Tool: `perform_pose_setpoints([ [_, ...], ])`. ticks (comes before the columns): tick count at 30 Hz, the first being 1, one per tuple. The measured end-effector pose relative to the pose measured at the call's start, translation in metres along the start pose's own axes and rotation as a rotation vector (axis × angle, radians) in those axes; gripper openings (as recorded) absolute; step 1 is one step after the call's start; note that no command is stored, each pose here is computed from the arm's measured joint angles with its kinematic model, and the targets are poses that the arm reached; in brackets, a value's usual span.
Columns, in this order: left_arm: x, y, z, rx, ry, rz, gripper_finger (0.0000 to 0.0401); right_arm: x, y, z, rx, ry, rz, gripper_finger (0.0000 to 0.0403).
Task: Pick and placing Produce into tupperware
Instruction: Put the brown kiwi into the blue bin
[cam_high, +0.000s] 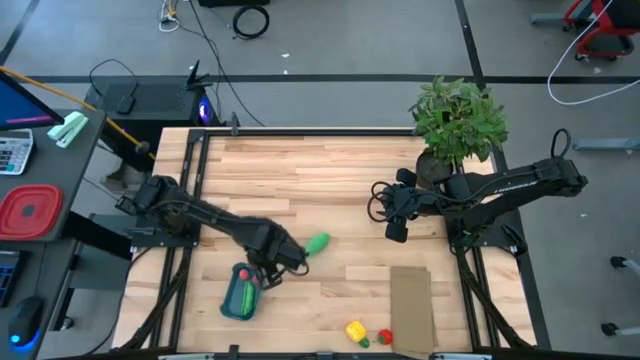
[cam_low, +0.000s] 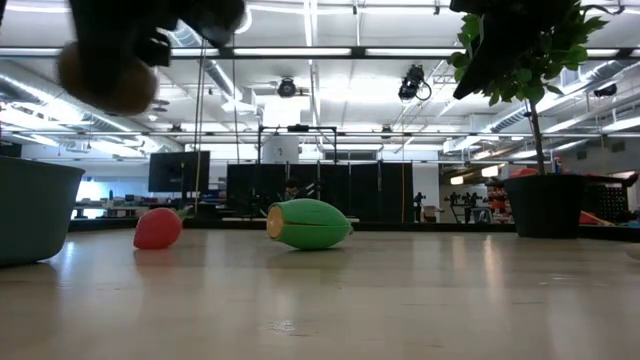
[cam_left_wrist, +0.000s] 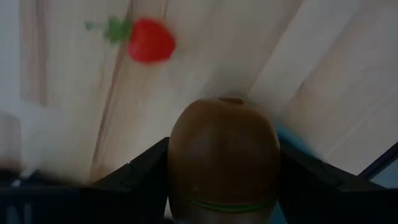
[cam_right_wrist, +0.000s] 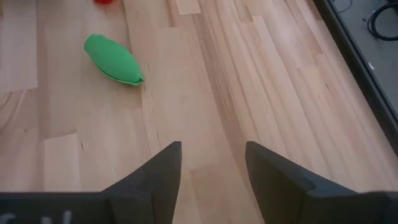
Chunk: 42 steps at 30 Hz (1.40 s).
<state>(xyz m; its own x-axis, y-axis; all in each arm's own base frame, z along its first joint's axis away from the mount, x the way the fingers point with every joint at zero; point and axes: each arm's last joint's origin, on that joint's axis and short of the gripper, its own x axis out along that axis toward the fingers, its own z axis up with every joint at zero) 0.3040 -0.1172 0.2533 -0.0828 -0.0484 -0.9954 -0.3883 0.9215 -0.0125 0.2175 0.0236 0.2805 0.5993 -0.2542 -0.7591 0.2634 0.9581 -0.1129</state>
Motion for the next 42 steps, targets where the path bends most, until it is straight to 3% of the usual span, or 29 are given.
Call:
perform_pose_setpoints([
  [6, 0.006, -0.022, -0.025, 0.020, 0.014, 0.017, 0.0240, 0.000, 0.000, 0.000, 0.001, 0.000, 0.000, 0.0187],
  [14, 0.011, -0.048, -0.059, -0.036, 0.011, 0.025, 0.0244, 0.000, 0.000, 0.000, 0.006, -0.001, 0.000, 0.0187],
  [23, 0.013, -0.067, -0.080, -0.124, -0.109, 0.021, 0.0245, 0.000, 0.000, 0.000, 0.051, -0.002, 0.001, 0.0187],
  [33, 0.016, -0.070, -0.091, -0.309, -0.169, 0.056, 0.0243, 0.000, 0.000, 0.000, 0.051, 0.001, 0.013, 0.0187],
  [38, 0.046, -0.067, -0.096, -0.410, -0.151, 0.059, 0.0240, 0.000, 0.000, 0.000, 0.050, 0.001, 0.013, 0.0187],
  [42, 0.057, -0.064, -0.099, -0.427, -0.119, 0.075, 0.0240, 0.000, 0.000, 0.000, 0.049, 0.000, 0.013, 0.0187],
])
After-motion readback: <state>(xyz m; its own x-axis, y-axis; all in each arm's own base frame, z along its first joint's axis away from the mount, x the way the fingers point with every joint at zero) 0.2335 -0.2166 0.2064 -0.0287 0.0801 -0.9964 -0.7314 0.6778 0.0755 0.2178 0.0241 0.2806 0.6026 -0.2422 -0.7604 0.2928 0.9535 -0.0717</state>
